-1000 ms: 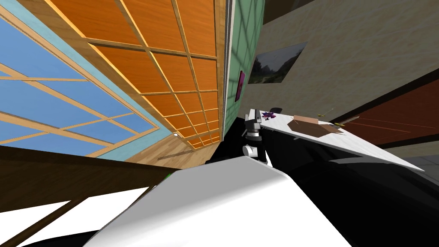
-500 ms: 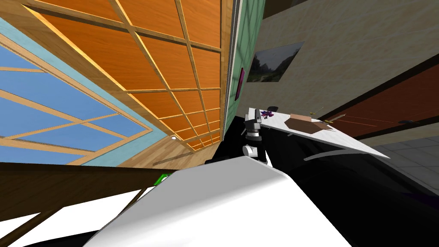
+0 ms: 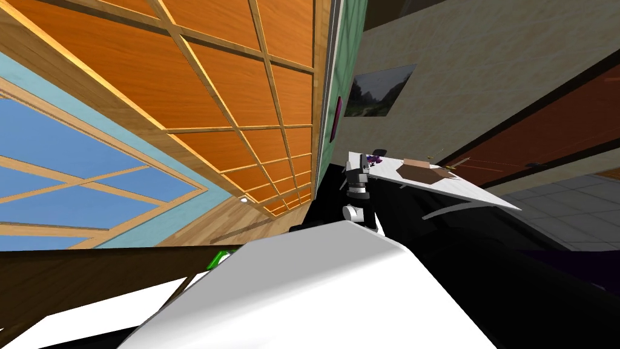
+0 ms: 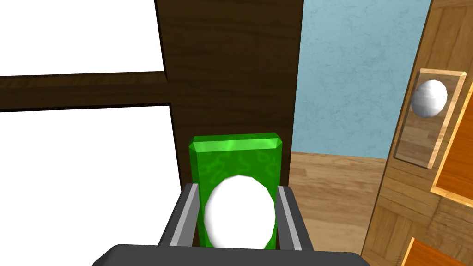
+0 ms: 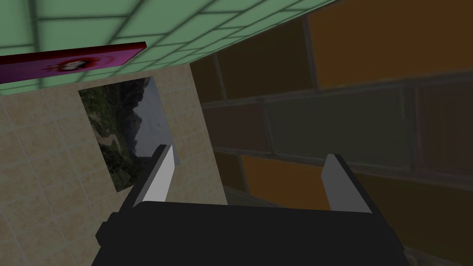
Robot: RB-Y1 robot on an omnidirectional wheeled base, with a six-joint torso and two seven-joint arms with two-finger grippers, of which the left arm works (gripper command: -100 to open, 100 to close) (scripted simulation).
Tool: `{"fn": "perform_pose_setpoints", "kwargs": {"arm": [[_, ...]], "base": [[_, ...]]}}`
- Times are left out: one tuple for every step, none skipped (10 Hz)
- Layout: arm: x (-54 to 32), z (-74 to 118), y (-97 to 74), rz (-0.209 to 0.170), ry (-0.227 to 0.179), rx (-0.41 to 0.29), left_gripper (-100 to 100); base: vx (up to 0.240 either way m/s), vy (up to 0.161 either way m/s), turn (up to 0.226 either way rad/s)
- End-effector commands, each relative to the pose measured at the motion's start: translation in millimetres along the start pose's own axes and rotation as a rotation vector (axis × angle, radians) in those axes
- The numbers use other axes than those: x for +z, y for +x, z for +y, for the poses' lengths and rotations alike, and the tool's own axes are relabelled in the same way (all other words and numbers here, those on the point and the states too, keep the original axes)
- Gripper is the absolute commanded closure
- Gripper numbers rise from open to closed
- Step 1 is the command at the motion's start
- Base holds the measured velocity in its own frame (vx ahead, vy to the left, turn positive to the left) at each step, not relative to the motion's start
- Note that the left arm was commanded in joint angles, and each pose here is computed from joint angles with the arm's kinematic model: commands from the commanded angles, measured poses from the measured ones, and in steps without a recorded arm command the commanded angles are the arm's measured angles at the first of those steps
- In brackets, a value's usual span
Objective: Push the door open
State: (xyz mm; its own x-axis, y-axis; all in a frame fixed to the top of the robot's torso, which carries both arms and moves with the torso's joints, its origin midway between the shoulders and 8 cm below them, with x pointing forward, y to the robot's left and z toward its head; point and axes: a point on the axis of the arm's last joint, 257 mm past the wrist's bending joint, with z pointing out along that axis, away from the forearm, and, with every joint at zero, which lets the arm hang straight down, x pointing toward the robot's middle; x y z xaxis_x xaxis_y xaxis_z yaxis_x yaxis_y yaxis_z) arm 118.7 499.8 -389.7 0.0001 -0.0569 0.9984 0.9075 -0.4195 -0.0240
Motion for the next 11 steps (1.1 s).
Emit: {"fn": "perform_pose_setpoints", "kwargs": {"arm": [[11.8,-19.6,5.1,0.021,0.079,0.014,100],[11.8,-19.6,5.1,0.021,0.079,0.014,100],[15.8,-24.8,4.9,0.019,0.114,0.014,100],[19.4,-30.0,4.4,0.017,0.149,0.013,100],[22.4,-35.0,3.8,0.014,0.184,0.012,100],[24.9,-39.8,3.0,0.009,0.218,0.011,100],[26.9,-44.4,1.9,0.004,0.25,0.009,100],[28.4,-48.7,0.7,-0.001,0.281,0.007,100],[29.5,-52.6,-0.6,-0.008,0.31,0.005,100],[30.3,-56.3,-2.1,-0.015,0.338,0.003,100],[30.6,-59.5,-3.6,-0.021,0.363,0.0,100]], "base": [[0.06,0.11,-0.102],[0.039,0.079,-0.024],[0.036,0.068,-0.077],[0.035,0.073,-0.11],[0.054,0.087,-0.12],[0.054,0.118,-0.103],[0.031,0.126,-0.1],[0.03,0.13,-0.111],[0.025,0.125,-0.081],[0.035,0.113,-0.084],[0.028,0.105,-0.086]]}}
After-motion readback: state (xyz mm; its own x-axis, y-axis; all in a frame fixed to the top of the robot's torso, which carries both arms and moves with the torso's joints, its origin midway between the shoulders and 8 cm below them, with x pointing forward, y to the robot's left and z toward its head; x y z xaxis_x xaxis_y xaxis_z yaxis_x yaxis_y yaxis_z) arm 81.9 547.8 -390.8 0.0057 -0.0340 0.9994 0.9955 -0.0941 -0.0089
